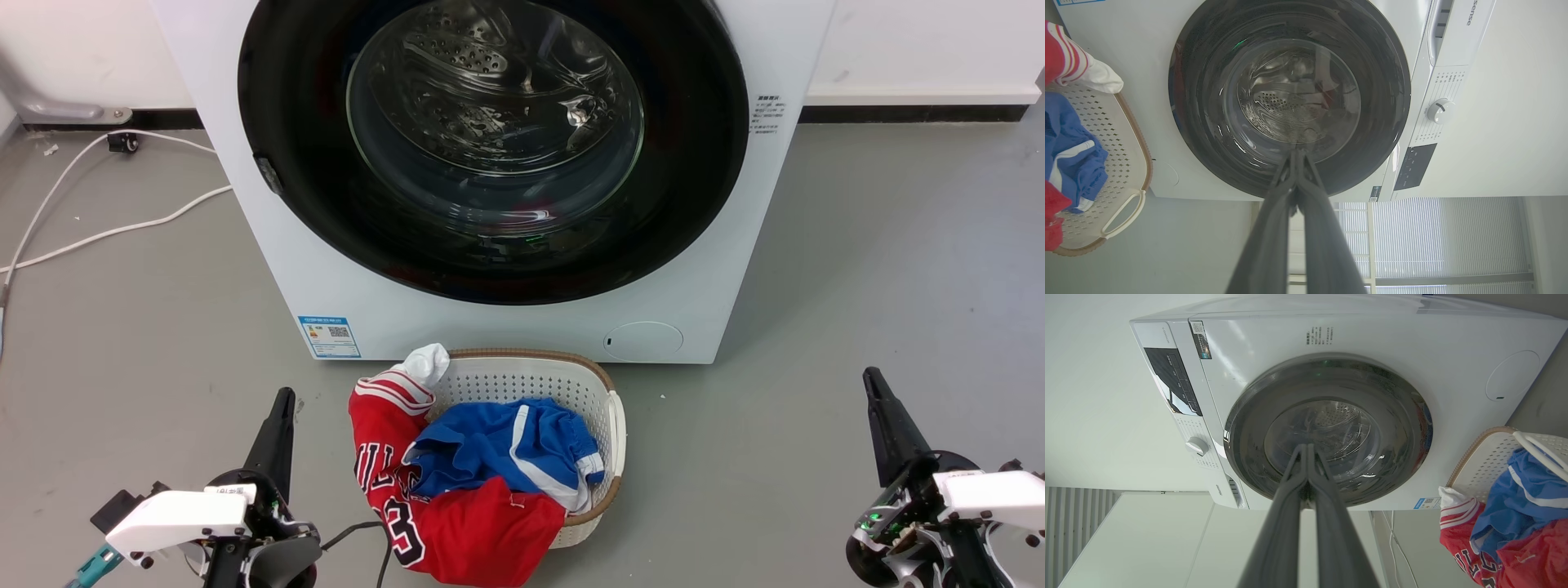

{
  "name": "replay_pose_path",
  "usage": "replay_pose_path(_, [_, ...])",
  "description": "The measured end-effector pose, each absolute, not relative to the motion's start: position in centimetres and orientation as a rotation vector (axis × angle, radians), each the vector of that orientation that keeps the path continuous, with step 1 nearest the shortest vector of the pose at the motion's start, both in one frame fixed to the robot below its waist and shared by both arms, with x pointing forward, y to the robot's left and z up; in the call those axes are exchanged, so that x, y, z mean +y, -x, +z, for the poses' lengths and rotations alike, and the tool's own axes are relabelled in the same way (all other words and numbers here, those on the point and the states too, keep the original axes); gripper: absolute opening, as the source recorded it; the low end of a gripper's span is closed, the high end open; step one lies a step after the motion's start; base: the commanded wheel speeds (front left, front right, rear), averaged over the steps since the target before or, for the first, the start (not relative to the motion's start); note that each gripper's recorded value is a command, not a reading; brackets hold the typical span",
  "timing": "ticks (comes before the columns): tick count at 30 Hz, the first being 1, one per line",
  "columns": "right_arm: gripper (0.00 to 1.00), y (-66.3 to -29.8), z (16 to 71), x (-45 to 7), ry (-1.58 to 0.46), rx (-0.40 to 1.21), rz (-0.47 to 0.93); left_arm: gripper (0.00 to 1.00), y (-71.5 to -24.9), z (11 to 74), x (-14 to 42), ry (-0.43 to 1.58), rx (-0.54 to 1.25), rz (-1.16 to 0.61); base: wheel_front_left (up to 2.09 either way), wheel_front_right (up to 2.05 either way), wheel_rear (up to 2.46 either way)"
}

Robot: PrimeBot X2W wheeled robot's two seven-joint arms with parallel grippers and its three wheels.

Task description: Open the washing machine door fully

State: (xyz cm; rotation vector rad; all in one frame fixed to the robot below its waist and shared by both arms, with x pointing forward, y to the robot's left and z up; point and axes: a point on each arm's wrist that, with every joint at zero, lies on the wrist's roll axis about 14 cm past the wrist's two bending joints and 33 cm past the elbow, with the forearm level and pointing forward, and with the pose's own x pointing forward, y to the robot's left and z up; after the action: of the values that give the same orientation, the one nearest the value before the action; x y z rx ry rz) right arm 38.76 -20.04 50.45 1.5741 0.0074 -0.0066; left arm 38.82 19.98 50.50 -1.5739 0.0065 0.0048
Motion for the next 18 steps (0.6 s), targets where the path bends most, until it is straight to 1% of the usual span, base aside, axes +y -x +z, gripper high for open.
replay_pose_path(16, [0.00, -38.74, 50.38, -20.05, -1.575, 0.008, -0.009, 0.00, -38.80, 50.42, 19.97, 1.575, 0.009, 0.007, 0.00, 0.00, 0.00])
replay_pose_path(17, [1.00, -38.74, 50.38, -20.05, -1.575, 0.008, -0.009, 1.00, -38.80, 50.42, 19.97, 1.575, 0.009, 0.007, 0.00, 0.00, 0.00])
replay_pose_path(18, [1.00, -38.36, 49.46, -20.04, -1.578, 0.029, -0.031, 1.00, -38.47, 49.57, 19.91, 1.577, 0.029, 0.026, 0.00, 0.00, 0.00])
